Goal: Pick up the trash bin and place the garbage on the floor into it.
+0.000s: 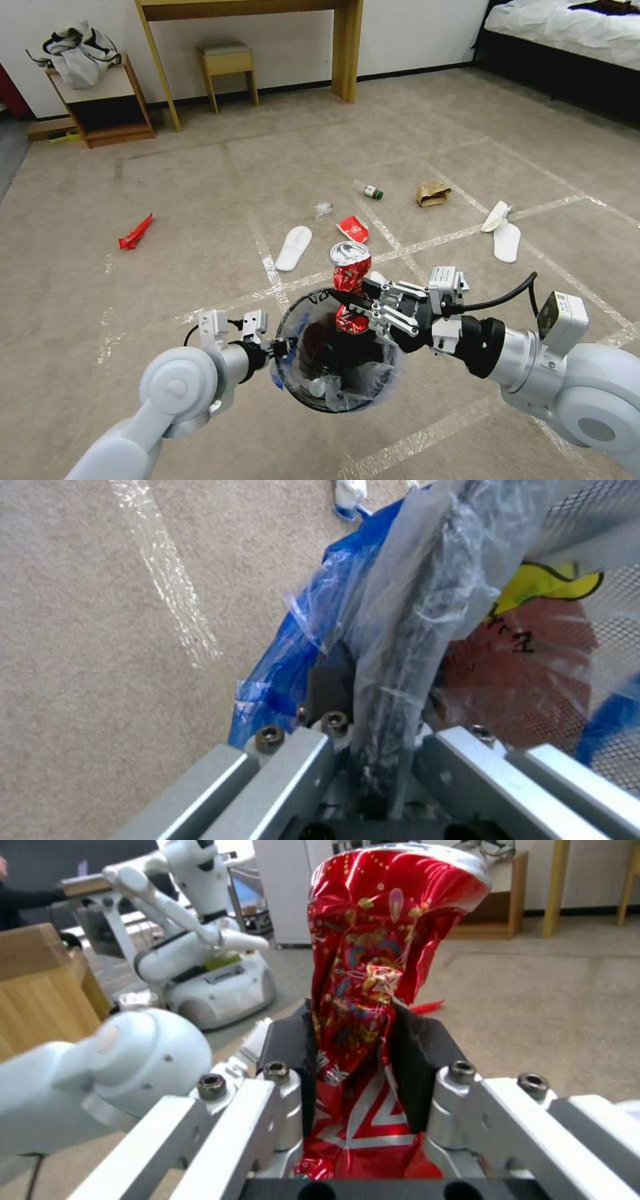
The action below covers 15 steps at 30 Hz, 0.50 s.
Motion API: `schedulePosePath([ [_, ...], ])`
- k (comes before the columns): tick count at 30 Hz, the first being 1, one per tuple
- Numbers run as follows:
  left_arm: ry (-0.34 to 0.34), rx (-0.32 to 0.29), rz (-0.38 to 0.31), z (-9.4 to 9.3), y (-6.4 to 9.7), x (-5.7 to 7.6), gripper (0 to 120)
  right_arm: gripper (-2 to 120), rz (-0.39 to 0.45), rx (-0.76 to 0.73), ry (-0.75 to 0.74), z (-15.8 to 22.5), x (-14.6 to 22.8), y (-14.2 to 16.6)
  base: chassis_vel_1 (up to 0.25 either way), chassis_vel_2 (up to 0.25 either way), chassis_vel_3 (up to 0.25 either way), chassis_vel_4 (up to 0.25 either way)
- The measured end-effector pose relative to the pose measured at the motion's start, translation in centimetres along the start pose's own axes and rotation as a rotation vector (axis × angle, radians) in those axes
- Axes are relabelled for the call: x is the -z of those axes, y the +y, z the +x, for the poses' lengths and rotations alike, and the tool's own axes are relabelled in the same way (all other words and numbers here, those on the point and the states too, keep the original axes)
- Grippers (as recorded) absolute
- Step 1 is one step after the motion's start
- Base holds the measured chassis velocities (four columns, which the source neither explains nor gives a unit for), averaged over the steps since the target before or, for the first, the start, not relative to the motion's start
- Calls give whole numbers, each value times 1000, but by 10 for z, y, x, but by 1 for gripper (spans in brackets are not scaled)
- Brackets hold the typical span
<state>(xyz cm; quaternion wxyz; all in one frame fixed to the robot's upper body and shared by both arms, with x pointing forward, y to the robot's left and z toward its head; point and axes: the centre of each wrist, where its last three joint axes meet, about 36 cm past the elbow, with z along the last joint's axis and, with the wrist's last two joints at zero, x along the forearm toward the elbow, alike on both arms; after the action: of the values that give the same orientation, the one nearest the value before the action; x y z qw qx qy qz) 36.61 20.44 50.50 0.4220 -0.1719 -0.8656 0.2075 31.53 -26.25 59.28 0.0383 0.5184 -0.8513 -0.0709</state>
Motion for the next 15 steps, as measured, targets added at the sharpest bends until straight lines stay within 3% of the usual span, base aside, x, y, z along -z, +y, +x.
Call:
schedulePosePath([
  [5, 13, -10, 5, -4, -5, -5, 0, 26, 11, -7, 21, -1, -8, -4, 0, 0, 0, 0],
  [6, 13, -15, 5, -3, -6, -5, 0, 34, 12, -15, 28, -1, -14, -7, 0, 0, 0, 0],
  [10, 15, -22, 8, -2, -7, -4, 0, 44, 4, -16, 32, -3, -21, -9, 0, 0, 0, 0],
  [11, 18, -22, 9, -2, -7, -5, 0, 53, 0, -15, 30, -4, -25, -11, 0, 0, 0, 0],
  [12, 18, -22, 9, -2, -7, -5, 0, 53, 0, -15, 30, -4, -25, -11, 0, 0, 0, 0],
  [15, 21, -18, 16, -5, -6, -4, 0, 68, 4, -3, 32, -5, -28, -12, 0, 0, 0, 0],
])
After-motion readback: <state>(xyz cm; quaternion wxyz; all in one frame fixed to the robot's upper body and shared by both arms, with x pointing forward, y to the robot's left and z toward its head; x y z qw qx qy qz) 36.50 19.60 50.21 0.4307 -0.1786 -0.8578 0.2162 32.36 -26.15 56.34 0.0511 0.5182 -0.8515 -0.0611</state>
